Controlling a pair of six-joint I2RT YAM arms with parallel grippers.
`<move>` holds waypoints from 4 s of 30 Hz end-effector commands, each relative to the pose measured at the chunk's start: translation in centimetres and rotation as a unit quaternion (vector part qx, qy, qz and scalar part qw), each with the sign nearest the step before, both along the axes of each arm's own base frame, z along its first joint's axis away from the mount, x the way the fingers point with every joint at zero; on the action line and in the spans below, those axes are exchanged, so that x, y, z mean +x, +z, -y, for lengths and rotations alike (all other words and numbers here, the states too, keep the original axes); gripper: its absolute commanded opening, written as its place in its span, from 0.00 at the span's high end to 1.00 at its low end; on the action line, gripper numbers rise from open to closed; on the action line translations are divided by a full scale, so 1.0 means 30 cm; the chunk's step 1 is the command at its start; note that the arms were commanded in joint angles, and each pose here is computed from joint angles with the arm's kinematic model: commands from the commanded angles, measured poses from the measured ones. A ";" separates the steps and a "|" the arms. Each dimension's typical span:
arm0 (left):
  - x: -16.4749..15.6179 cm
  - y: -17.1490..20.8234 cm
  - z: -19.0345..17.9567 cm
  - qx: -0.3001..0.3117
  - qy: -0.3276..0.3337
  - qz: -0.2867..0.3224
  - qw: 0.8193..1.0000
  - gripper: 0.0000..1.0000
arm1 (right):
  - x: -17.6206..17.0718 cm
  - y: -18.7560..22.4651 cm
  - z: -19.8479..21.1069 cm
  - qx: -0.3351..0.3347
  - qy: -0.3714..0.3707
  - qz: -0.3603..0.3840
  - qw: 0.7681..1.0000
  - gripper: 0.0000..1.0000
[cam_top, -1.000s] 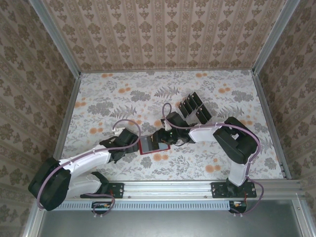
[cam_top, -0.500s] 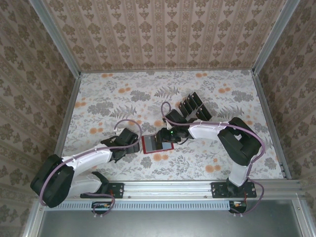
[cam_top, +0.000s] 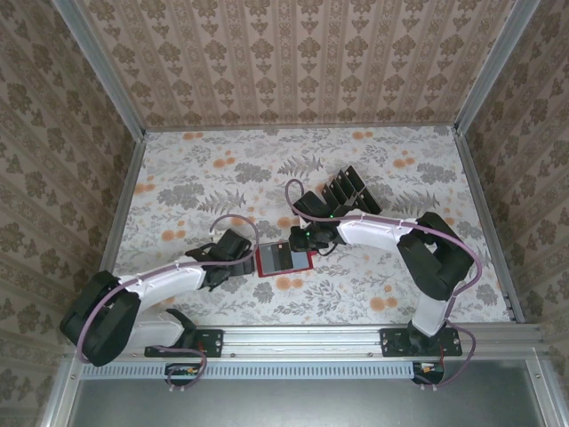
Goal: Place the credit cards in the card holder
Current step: Insert the credit card into the card slot.
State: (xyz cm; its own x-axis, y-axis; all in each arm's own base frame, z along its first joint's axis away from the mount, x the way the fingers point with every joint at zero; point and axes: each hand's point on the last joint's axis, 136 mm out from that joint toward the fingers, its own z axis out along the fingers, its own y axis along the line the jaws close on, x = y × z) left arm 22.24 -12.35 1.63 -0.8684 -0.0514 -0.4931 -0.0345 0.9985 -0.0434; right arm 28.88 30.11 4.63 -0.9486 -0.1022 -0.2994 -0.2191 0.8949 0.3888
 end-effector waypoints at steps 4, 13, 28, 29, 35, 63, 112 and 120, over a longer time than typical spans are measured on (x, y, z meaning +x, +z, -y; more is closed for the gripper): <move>0.030 0.015 0.054 -0.008 -0.018 0.008 1.000 0.00 | -0.003 -0.045 0.008 -0.037 0.007 -0.008 0.999 0.89; 0.031 0.003 0.070 -0.010 -0.022 0.006 1.000 0.01 | -0.015 -0.071 -0.032 -0.036 0.019 -0.017 0.999 0.90; 0.015 -0.012 0.072 -0.015 -0.023 0.004 1.000 0.01 | -0.047 -0.078 -0.123 -0.004 0.028 -0.033 0.999 0.91; 0.013 -0.014 0.073 -0.014 -0.024 0.004 1.000 0.01 | -0.050 -0.078 -0.130 -0.001 0.028 -0.034 0.999 0.91; 0.010 -0.014 0.076 -0.014 -0.025 0.004 1.000 0.01 | -0.062 -0.073 -0.163 0.016 0.029 -0.039 0.999 0.91; 0.010 -0.015 0.089 -0.013 -0.028 0.004 1.000 0.01 | -0.069 -0.059 -0.169 0.013 0.033 -0.028 0.999 0.80; 0.012 -0.021 0.086 -0.012 -0.027 0.001 1.000 0.01 | -0.147 -0.088 -0.257 0.023 0.069 -0.047 0.996 0.91; 0.017 0.013 0.060 -0.002 -0.024 0.011 1.000 0.00 | -0.142 -0.056 -0.248 0.022 0.068 -0.036 0.997 0.90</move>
